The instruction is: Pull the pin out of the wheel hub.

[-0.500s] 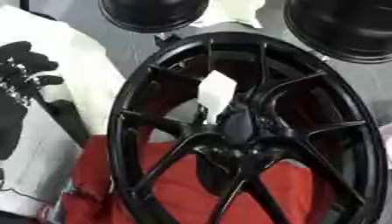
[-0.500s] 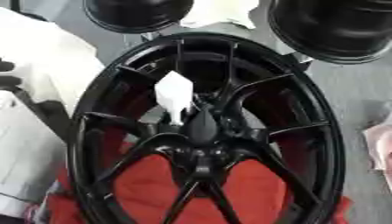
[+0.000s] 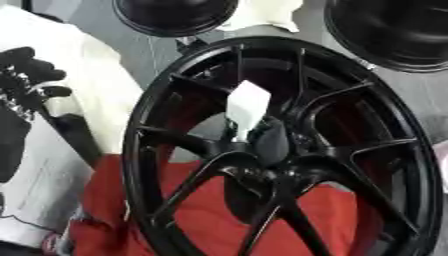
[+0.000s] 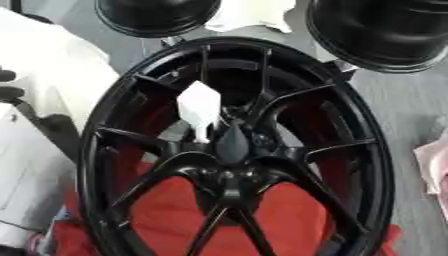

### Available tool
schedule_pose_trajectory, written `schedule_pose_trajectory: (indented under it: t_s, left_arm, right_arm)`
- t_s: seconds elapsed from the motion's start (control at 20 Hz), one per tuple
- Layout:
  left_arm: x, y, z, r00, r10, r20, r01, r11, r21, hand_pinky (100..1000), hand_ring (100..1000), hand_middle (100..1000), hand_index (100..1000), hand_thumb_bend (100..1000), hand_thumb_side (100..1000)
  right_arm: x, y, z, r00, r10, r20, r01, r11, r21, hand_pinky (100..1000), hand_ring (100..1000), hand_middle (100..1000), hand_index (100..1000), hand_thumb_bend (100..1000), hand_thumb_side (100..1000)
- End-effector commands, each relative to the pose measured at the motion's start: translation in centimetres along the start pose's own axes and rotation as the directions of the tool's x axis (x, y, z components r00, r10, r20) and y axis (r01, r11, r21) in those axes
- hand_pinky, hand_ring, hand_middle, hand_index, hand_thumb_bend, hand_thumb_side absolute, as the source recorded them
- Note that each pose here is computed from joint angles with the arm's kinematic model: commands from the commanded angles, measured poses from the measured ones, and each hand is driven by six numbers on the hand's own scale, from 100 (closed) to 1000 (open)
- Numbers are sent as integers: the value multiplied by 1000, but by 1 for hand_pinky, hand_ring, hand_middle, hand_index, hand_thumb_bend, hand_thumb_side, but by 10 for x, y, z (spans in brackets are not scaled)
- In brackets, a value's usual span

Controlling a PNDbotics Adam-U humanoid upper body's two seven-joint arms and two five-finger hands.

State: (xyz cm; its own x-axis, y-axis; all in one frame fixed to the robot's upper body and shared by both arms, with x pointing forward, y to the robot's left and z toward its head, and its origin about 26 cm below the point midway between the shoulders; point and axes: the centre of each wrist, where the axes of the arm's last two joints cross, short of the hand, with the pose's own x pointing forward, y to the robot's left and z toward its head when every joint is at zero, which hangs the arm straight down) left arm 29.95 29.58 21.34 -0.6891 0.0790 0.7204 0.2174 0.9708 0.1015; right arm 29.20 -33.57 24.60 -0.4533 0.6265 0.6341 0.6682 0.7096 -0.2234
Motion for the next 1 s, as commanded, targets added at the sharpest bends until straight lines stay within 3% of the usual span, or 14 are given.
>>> schedule_pose_trajectory:
  t_s: [0.05, 0.4, 1.0]
  left_arm:
    - [10, 3, -5, 999, -32, 34, 33, 999, -18, 692, 725, 636, 788, 143, 809]
    - [29, 19, -16, 983, -118, 142, 125, 991, -43, 696, 725, 637, 787, 100, 741]
    - [87, 45, -49, 896, -312, 316, 372, 916, -150, 704, 725, 642, 788, 100, 686]
  right_arm:
    - [6, -6, -4, 1000, 6, 27, -6, 1000, -13, 751, 720, 807, 888, 100, 478]
    - [5, -8, -4, 999, 19, 29, -19, 1000, -11, 752, 720, 807, 888, 100, 476]
    - [1, -11, -1, 999, 50, 16, -50, 999, -6, 752, 719, 806, 888, 100, 475]
